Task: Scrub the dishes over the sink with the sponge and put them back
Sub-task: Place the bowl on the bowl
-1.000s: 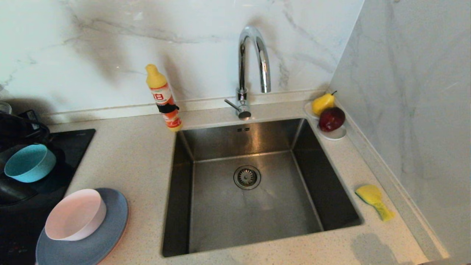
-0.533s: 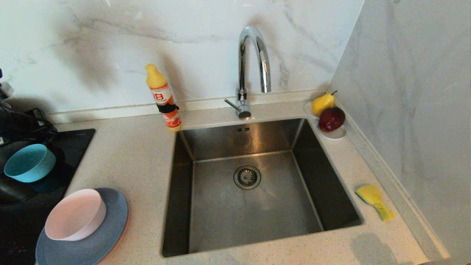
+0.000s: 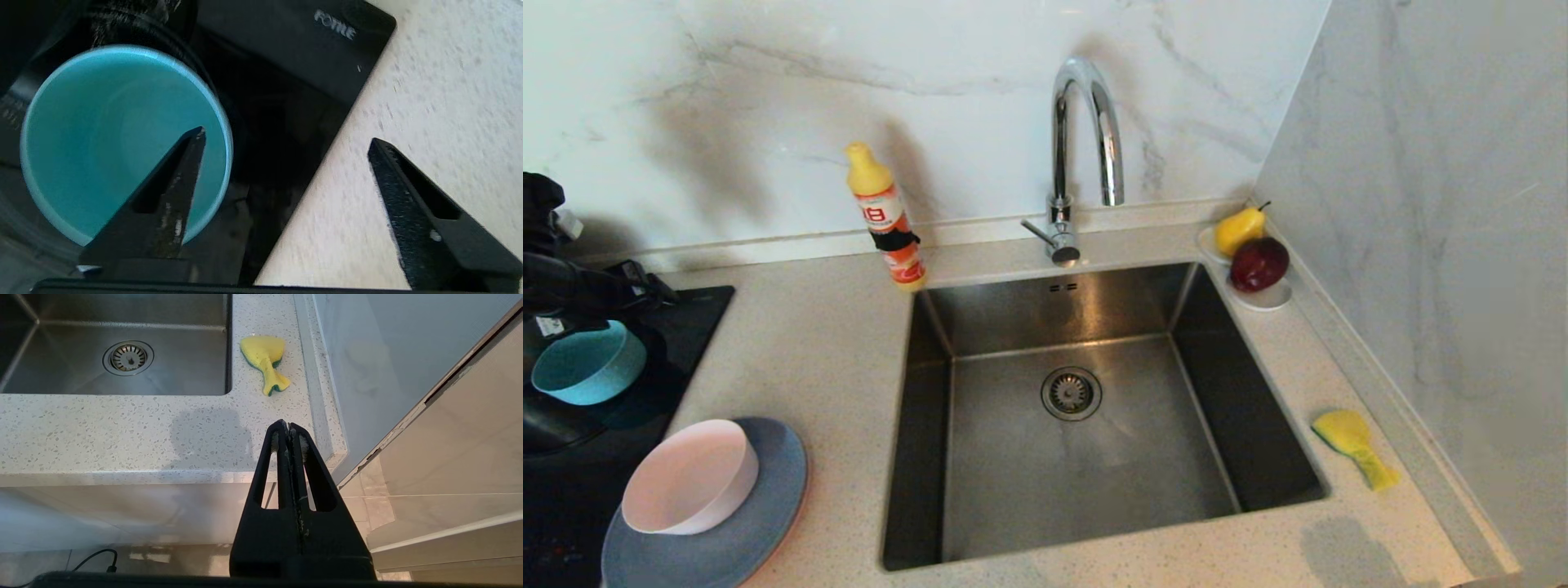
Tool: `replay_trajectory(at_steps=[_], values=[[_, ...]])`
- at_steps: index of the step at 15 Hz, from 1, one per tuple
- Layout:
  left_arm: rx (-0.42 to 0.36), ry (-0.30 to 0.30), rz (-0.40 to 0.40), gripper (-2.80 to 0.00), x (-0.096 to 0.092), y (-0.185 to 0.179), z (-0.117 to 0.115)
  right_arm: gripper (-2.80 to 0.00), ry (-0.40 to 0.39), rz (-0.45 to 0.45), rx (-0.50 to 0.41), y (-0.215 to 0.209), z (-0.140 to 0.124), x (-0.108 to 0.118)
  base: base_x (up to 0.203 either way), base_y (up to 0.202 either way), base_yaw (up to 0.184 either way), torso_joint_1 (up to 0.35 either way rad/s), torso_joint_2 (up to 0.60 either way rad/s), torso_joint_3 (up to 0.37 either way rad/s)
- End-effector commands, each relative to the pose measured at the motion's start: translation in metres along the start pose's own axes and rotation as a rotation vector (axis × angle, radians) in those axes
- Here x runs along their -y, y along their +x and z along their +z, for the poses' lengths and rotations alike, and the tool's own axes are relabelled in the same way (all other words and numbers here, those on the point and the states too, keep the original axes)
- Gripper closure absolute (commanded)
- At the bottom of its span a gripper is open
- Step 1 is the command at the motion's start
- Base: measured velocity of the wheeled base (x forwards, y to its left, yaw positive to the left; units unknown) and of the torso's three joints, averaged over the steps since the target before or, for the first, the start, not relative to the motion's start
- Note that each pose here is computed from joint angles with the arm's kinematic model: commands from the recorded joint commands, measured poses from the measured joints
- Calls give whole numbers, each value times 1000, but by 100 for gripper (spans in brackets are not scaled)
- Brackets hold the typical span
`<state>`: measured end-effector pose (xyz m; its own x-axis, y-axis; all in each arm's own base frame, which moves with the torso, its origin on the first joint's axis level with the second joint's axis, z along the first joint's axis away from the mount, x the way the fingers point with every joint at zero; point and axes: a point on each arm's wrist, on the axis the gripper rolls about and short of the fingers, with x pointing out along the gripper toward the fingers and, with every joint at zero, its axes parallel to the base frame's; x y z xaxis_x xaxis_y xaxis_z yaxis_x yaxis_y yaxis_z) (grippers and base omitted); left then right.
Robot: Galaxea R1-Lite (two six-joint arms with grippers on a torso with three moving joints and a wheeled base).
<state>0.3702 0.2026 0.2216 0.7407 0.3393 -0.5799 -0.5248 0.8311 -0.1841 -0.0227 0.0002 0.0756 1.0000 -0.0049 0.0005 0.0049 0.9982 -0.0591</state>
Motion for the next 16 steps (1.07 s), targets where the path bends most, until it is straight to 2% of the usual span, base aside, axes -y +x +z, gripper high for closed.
replay_trajectory(at_steps=[1, 8, 14, 15, 16], values=[[-22, -12, 14, -280, -8, 21, -4, 0, -1, 0, 0, 0, 0, 0, 0, 0, 0, 0, 0, 0], [-41, -19, 22, -280, -14, 36, -8, 0, -1, 0, 0, 0, 0, 0, 0, 0, 0, 0, 0, 0], [-92, -27, 30, -280, -16, 45, -20, 0, -1, 0, 0, 0, 0, 0, 0, 0, 0, 0, 0, 0], [-94, -27, 33, 0, -17, 45, -20, 0, -1, 0, 0, 0, 0, 0, 0, 0, 0, 0, 0, 0], [-90, -28, 31, 0, -16, 44, -19, 0, -1, 0, 0, 0, 0, 0, 0, 0, 0, 0, 0, 0]])
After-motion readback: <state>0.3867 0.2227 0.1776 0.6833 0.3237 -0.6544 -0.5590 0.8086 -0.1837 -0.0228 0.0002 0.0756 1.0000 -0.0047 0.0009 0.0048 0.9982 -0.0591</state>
